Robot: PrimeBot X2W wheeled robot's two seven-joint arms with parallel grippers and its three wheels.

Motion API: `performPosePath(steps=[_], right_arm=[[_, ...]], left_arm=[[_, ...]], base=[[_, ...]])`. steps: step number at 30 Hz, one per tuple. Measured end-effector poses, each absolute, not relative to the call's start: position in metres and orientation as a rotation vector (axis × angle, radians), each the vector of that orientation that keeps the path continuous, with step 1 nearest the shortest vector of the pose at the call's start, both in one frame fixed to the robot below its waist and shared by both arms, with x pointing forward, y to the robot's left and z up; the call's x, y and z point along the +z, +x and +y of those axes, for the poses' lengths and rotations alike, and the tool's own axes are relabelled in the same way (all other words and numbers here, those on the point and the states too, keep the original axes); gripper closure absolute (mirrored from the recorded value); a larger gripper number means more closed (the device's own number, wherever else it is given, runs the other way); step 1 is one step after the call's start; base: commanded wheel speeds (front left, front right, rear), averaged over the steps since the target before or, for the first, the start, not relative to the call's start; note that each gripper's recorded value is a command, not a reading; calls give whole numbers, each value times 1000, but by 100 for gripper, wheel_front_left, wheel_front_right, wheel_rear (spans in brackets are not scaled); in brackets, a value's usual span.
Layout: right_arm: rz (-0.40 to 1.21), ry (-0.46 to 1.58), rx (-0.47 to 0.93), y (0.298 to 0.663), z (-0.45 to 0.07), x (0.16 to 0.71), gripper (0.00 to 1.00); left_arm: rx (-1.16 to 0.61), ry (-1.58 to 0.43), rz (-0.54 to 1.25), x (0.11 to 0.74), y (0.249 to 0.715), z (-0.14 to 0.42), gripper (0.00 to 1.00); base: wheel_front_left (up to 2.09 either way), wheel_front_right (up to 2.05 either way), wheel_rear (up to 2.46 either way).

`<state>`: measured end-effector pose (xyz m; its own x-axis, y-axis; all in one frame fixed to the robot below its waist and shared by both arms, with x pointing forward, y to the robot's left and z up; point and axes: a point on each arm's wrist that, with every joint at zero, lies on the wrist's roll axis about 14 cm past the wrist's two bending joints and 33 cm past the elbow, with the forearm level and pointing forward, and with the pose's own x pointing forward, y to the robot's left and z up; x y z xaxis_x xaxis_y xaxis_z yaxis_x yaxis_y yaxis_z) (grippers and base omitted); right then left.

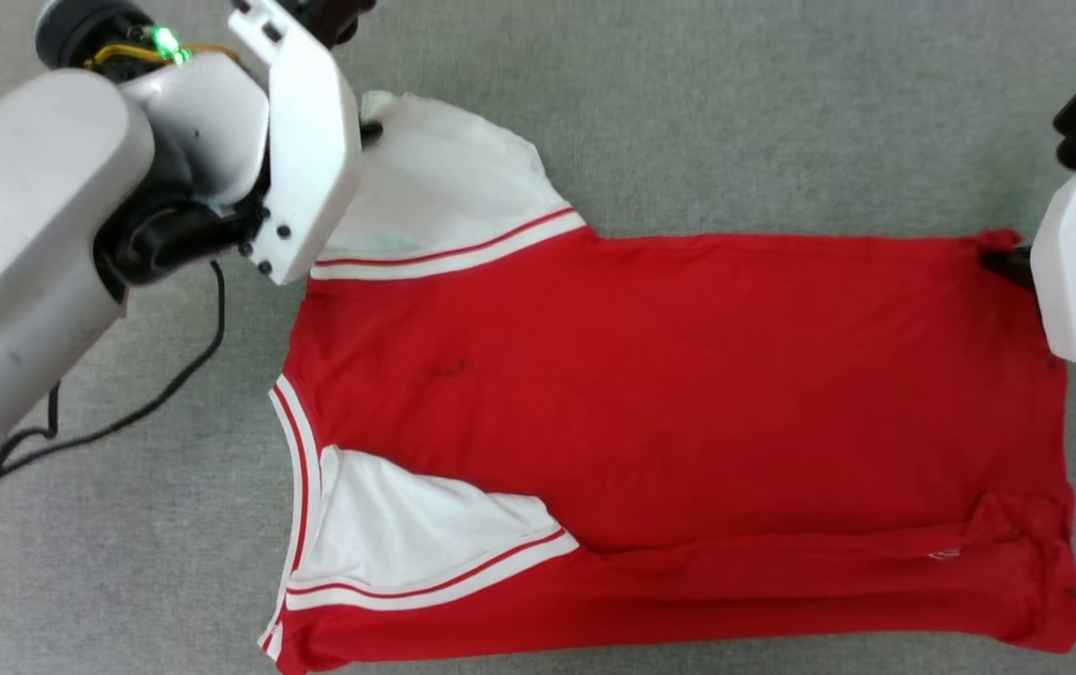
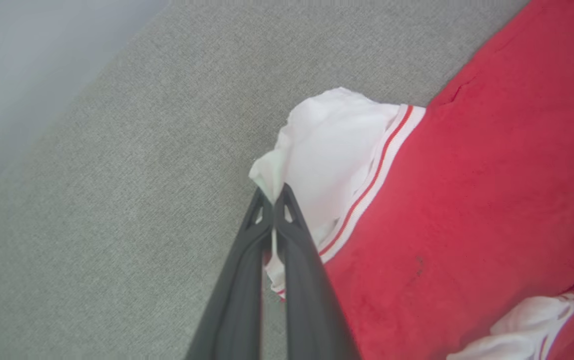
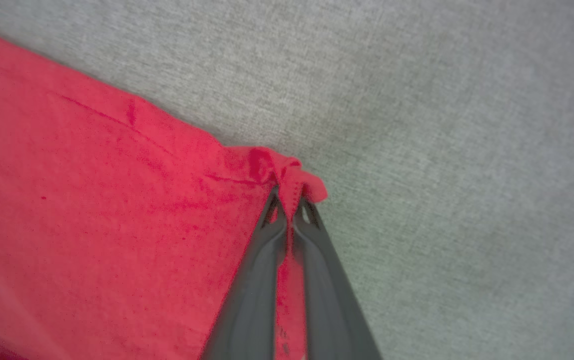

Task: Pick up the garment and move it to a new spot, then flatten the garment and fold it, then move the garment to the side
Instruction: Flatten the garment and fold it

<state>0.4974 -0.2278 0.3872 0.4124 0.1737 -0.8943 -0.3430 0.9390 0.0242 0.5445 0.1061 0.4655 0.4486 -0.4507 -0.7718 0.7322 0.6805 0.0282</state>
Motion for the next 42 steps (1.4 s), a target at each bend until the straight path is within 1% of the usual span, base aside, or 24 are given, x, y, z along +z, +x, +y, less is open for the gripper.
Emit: performPosePath(steps=[5, 7, 13, 15, 16, 17, 18, 26, 33, 34, 35, 36, 37, 38, 42], right_arm=[[989, -173, 334, 492, -230, 414, 100], [939, -203, 344, 487, -230, 424, 100], [865, -206, 363, 460, -230, 441, 100], [858, -208, 366, 450, -232, 445, 100], [844, -205, 374, 435, -233, 449, 100], [841, -202, 376, 429, -234, 449, 100], [838, -186, 384, 412, -234, 448, 100], [887, -128, 380, 375, -239, 425, 100], [963, -92, 368, 355, -242, 400, 100], [996, -76, 362, 350, -240, 387, 100], [1006, -79, 358, 349, -241, 383, 100], [1018, -82, 357, 347, -241, 379, 98], [1022, -81, 354, 346, -241, 377, 51], [1008, -75, 352, 349, -240, 378, 0], [936, -69, 355, 359, -236, 391, 0]], left_arm=[[-777, 368, 790, 478, 520, 104, 100], [-777, 370, 773, 486, 511, 106, 100], [-779, 367, 746, 503, 476, 116, 100], [-782, 362, 741, 507, 463, 117, 100], [-778, 348, 747, 506, 443, 121, 100], [-777, 340, 755, 505, 436, 123, 100], [-770, 316, 781, 496, 414, 127, 100], [-777, 214, 954, 447, 348, 133, 100], [-756, 162, 1074, 412, 317, 142, 100], [-760, 136, 1134, 395, 305, 141, 100], [-763, 137, 1143, 391, 304, 140, 100], [-761, 140, 1139, 388, 305, 139, 100], [-754, 141, 1126, 387, 308, 139, 54], [-748, 155, 1110, 386, 310, 140, 0], [-722, 155, 1013, 395, 324, 140, 0]], base=[[0, 0, 0], [0, 0, 0], [0, 0, 0], [0, 0, 0], [0, 0, 0], [0, 0, 0], [0, 0, 0], [0, 0, 0], [0, 0, 0], [0, 0, 0], [0, 0, 0], [0, 0, 0], [0, 0, 0], [0, 0, 0], [0, 0, 0]])
